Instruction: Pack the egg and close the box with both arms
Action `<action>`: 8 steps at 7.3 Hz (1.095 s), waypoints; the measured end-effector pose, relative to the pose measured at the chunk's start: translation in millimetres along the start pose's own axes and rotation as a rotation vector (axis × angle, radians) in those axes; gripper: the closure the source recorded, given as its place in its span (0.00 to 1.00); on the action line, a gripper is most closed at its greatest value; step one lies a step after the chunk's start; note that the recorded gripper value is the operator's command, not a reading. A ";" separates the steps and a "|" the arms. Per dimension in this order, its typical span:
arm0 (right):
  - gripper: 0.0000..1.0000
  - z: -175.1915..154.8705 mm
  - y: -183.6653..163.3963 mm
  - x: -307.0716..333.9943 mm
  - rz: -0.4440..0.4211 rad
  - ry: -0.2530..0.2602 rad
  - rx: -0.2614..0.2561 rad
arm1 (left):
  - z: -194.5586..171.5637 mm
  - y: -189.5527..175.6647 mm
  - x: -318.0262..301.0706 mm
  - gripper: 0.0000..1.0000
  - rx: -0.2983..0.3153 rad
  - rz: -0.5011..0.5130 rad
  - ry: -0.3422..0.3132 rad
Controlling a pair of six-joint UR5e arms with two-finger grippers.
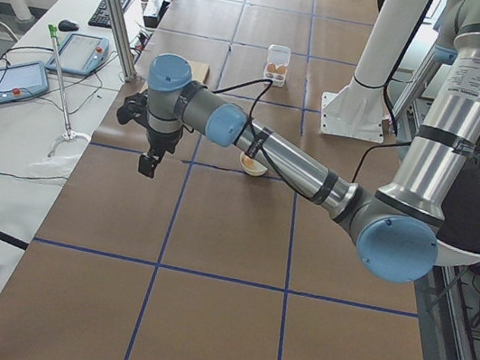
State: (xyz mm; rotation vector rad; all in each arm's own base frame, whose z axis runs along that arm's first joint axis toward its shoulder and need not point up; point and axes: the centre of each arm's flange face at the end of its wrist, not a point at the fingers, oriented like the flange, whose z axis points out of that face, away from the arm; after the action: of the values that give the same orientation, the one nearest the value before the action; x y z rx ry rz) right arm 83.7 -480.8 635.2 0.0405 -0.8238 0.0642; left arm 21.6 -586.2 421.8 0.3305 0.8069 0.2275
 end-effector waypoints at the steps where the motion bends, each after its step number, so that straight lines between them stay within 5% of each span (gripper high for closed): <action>1: 0.00 0.0 0.0 -0.1 0.000 -0.001 0.000 | 10.9 -16.7 43.8 0.00 -0.001 0.047 0.039; 4: 0.00 -0.1 -0.8 -0.9 -0.006 0.000 0.002 | 31.9 -17.3 137.7 0.00 0.008 -0.067 0.126; 8: 0.00 6.6 1.4 5.3 -0.022 0.002 0.016 | 93.1 61.9 256.5 0.00 -0.046 -0.399 0.054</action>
State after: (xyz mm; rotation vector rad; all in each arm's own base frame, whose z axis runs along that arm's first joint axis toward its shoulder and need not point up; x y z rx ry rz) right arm 82.4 -479.6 643.6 0.0645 -0.8204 0.0505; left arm 258.0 -465.0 333.8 0.1156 0.9017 -0.1196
